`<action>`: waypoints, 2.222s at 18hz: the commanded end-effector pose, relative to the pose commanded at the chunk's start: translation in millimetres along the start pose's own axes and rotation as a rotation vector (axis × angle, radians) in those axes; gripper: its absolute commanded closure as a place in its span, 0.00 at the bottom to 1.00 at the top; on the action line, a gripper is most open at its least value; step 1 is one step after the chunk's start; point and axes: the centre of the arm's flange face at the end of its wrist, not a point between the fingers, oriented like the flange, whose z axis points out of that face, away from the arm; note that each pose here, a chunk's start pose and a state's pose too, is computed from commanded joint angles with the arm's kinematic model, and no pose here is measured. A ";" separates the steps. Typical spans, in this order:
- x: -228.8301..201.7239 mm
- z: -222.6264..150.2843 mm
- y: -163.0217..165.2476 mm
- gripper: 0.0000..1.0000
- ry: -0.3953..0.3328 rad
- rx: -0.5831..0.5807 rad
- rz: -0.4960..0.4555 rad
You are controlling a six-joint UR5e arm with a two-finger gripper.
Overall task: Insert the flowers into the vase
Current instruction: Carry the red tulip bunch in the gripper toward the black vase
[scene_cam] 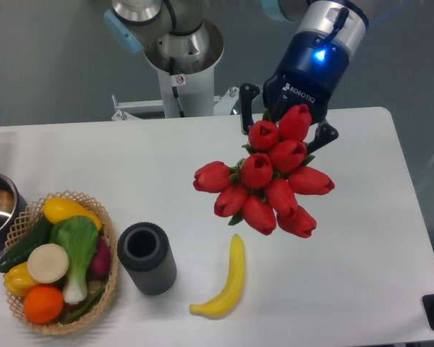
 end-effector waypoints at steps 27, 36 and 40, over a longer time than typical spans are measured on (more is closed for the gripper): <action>77.5 138.7 11.2 0.75 0.230 -0.019 0.217; 84.0 170.1 27.8 0.74 0.304 -0.023 0.210; 86.9 180.4 33.0 0.75 0.321 -0.030 0.206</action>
